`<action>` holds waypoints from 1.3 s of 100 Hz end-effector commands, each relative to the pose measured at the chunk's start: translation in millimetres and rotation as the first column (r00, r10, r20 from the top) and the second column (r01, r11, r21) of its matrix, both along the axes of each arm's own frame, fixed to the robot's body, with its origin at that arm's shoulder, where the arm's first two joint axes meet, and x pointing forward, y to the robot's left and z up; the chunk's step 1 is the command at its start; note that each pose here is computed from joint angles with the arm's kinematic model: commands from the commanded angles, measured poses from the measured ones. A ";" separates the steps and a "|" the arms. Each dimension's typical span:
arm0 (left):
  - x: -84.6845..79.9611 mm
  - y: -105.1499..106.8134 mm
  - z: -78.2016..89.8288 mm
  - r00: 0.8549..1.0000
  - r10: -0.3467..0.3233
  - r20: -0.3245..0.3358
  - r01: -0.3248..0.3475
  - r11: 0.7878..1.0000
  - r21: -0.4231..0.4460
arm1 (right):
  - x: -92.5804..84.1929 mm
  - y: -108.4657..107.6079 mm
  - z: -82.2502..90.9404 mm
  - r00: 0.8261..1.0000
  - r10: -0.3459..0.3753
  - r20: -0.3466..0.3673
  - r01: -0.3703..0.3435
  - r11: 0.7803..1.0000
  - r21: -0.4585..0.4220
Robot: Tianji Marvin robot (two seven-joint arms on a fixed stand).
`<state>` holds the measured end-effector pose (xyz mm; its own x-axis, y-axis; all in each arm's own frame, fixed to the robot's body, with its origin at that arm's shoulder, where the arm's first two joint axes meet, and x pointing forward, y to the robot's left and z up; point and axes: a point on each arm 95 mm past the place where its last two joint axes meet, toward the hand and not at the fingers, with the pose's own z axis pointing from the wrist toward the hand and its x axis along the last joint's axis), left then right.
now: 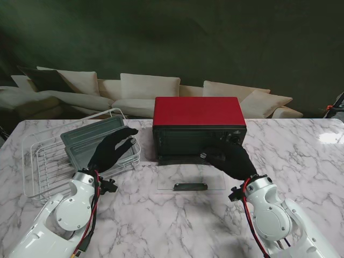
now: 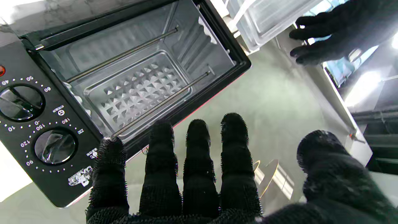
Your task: Slide the trays into the oven
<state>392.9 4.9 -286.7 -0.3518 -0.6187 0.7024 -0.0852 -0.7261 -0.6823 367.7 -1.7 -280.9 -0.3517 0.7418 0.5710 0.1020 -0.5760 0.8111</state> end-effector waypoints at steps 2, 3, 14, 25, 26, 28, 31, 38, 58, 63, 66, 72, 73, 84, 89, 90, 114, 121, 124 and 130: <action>-0.8 -0.5 -3.5 1.000 -0.008 -0.013 0.008 1.000 0.006 | 1.6 3.1 -7.6 1.000 -0.003 -0.028 0.004 0.999 0.049; -0.8 -0.4 -3.5 1.000 -0.008 -0.013 0.008 1.000 0.007 | 1.8 3.4 -8.4 1.000 -0.005 -0.028 0.006 0.998 0.054; -1.1 1.2 -2.6 1.000 -0.006 -0.011 0.006 1.000 0.016 | 3.7 4.1 -11.6 0.999 -0.010 -0.038 0.012 0.998 0.067; -2.4 4.2 1.0 1.000 -0.003 0.002 0.003 1.000 0.026 | 4.7 3.9 -11.5 0.999 -0.009 -0.030 0.012 0.997 0.077; -2.4 4.6 1.5 1.000 -0.002 0.003 0.002 1.000 0.028 | 4.7 3.8 -11.5 0.999 -0.009 -0.031 0.011 0.997 0.078; -2.5 5.5 2.6 1.000 0.000 0.007 0.000 1.000 0.031 | 4.7 3.7 -11.5 0.999 -0.008 -0.032 0.010 0.997 0.079; -2.5 7.3 4.7 1.000 0.001 0.011 -0.001 0.999 0.038 | 4.7 3.6 -11.7 0.999 -0.007 -0.033 0.009 0.997 0.079; -2.6 14.7 11.6 1.000 -0.005 0.010 0.004 0.997 0.075 | 4.9 3.3 -12.1 0.999 -0.005 -0.035 0.008 0.997 0.079; -2.5 41.2 33.6 0.999 -0.003 0.032 -0.002 0.985 0.172 | 5.7 3.3 -11.9 1.000 0.000 -0.026 0.003 0.996 0.085; -1.9 49.1 37.3 0.999 0.002 0.043 -0.010 0.979 0.202 | 5.8 3.2 -12.0 1.000 0.000 -0.027 0.002 0.996 0.085; -1.5 53.8 39.1 0.999 0.006 0.050 -0.017 0.976 0.216 | 5.7 3.4 -12.1 1.000 0.000 -0.028 0.003 0.996 0.085; -0.9 63.2 41.9 0.998 0.019 0.059 -0.033 0.972 0.233 | 5.7 3.5 -12.2 1.000 -0.001 -0.029 0.003 0.996 0.084; -0.9 64.7 42.2 0.998 0.022 0.060 -0.035 0.971 0.235 | 5.7 3.5 -12.2 1.000 -0.001 -0.029 0.003 0.997 0.083; -0.4 80.4 43.8 0.996 0.055 0.070 -0.071 0.965 0.253 | 5.9 3.5 -12.4 1.000 -0.002 -0.031 0.004 0.997 0.079; -0.6 87.1 43.0 0.995 0.070 0.066 -0.085 0.962 0.259 | 6.2 3.6 -12.5 0.999 -0.003 -0.033 0.005 0.997 0.077; -0.8 88.3 42.8 0.995 0.073 0.064 -0.087 0.962 0.260 | 6.2 3.6 -12.5 0.999 -0.003 -0.033 0.005 0.997 0.077; -4.1 111.0 29.5 0.990 0.135 0.044 -0.142 0.944 0.299 | 7.4 4.1 -12.9 0.999 -0.004 -0.036 0.006 0.998 0.070; -4.3 116.2 25.0 0.989 0.144 0.045 -0.151 0.927 0.342 | 7.7 4.2 -12.9 0.999 -0.003 -0.038 0.006 0.997 0.070; -4.5 118.4 23.2 0.988 0.148 0.042 -0.153 0.920 0.360 | 7.9 4.3 -12.9 0.999 -0.003 -0.039 0.006 0.997 0.070; -4.5 122.3 19.5 0.987 0.156 0.037 -0.158 0.909 0.387 | 8.0 4.3 -12.9 0.999 -0.003 -0.039 0.006 0.998 0.070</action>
